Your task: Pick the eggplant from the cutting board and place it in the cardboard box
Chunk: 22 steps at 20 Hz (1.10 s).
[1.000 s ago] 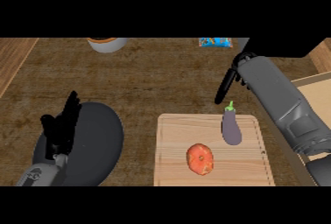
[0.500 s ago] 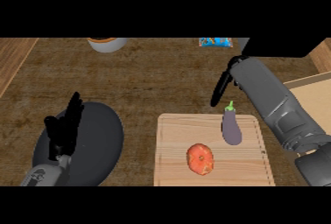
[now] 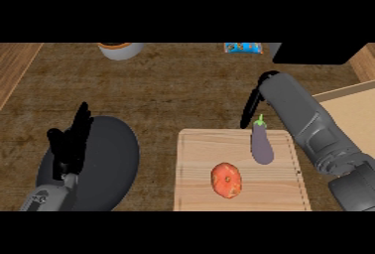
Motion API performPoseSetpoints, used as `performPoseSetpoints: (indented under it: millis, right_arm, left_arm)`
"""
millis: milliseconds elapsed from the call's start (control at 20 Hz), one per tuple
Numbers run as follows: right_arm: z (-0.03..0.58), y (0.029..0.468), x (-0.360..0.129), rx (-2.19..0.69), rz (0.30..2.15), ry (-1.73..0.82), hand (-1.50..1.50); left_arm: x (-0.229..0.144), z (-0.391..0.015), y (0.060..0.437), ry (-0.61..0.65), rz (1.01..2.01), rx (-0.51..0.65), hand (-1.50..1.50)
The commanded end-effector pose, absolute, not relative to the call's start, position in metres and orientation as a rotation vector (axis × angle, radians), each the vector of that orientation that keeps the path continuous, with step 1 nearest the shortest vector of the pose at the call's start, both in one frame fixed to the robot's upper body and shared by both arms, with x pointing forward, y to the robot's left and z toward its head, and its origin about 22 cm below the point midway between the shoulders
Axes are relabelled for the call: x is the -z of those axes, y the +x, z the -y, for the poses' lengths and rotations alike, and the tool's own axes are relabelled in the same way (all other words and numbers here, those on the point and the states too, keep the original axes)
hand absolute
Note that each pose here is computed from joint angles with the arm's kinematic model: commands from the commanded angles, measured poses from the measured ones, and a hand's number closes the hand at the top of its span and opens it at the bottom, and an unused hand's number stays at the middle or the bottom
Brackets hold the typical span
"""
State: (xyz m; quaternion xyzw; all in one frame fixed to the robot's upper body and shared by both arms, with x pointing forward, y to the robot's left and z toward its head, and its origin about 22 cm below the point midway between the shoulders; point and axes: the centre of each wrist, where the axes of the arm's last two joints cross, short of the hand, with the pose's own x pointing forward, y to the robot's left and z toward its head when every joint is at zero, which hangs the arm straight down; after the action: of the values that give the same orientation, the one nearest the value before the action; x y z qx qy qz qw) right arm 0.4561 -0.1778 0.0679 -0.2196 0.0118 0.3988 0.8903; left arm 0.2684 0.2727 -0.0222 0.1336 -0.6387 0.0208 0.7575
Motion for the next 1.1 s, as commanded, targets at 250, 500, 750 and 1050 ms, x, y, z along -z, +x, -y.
performPoseSetpoints:
  millis: [250,500,750,1050]
  right_arm:
    - [0.177,0.448,-0.048,-0.854,-0.191,-0.477,-1.50]
    - [0.185,0.443,-0.037,-0.871,-0.198,-0.474,-1.50]
    - [0.164,0.442,-0.035,-0.875,-0.192,-0.476,-1.50]
    - [0.169,0.429,-0.010,-0.881,-0.195,-0.462,-1.50]
  left_arm:
    - [0.029,-0.277,0.250,0.296,1.389,-0.062,0.00]
    - [0.020,-0.272,0.273,0.284,1.381,-0.037,0.00]
    - [0.028,-0.263,0.272,0.280,1.389,-0.041,0.00]
    - [0.031,-0.262,0.271,0.294,1.386,-0.048,0.00]
